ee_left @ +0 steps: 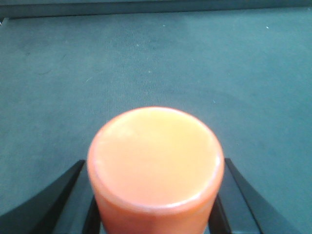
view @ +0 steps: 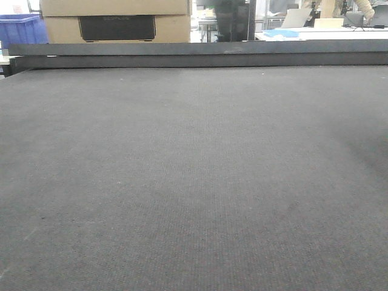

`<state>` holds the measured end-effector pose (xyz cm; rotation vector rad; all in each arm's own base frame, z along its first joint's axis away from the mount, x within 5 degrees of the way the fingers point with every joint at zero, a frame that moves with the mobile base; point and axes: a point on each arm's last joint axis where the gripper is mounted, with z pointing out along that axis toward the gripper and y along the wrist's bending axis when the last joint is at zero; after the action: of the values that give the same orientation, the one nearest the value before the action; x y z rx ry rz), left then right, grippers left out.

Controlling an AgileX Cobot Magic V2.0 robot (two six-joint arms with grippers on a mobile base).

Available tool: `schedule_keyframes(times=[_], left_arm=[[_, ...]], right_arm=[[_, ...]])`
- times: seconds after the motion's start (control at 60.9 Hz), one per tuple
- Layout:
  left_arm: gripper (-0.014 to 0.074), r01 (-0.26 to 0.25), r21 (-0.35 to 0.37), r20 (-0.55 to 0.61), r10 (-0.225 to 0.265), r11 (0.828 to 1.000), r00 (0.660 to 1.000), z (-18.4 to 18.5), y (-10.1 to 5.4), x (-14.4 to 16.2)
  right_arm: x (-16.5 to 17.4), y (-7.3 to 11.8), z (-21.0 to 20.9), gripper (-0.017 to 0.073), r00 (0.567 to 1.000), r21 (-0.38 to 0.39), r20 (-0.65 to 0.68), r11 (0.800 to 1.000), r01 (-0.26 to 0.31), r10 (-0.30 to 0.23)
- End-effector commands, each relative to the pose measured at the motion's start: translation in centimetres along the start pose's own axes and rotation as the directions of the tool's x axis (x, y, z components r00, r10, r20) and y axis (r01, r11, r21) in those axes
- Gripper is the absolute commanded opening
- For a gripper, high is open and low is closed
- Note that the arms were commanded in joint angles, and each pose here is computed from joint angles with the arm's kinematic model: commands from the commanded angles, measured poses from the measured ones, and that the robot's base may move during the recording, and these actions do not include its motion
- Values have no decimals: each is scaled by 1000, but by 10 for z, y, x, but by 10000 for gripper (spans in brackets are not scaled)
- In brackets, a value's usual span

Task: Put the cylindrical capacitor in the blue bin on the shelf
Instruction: 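Raise both held objects above the table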

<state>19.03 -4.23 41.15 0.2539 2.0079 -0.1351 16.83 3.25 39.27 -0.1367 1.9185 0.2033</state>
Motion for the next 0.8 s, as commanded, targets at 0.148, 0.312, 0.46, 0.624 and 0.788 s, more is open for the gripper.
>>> schedule_keyframes(times=[0.148, 0.312, 0.46, 0.624, 0.788], left_arm=[[-111, -8, 6, 65, 7, 1000, 998, -41, -3, 16], [-111, -11, 2, 91, 10, 1000, 996, -58, -3, 34], [-111, -11, 0, 121, 10, 1000, 993, -63, -3, 42], [-111, -11, 0, 120, 10, 1000, 993, -62, -3, 43], [-111, -11, 1, 110, 10, 1000, 994, -62, -3, 44]], right_arm=[[16, 2, -52, -148, 992, -9, 124, 1000, 9, -8], [22, 4, -76, -148, 987, -15, 159, 1000, 15, -12], [22, 4, -84, -148, 983, -16, 183, 1000, 17, -14], [22, 4, -84, -148, 982, -16, 186, 1000, 17, -13], [22, 4, -84, -148, 982, -16, 186, 1000, 17, -13]])
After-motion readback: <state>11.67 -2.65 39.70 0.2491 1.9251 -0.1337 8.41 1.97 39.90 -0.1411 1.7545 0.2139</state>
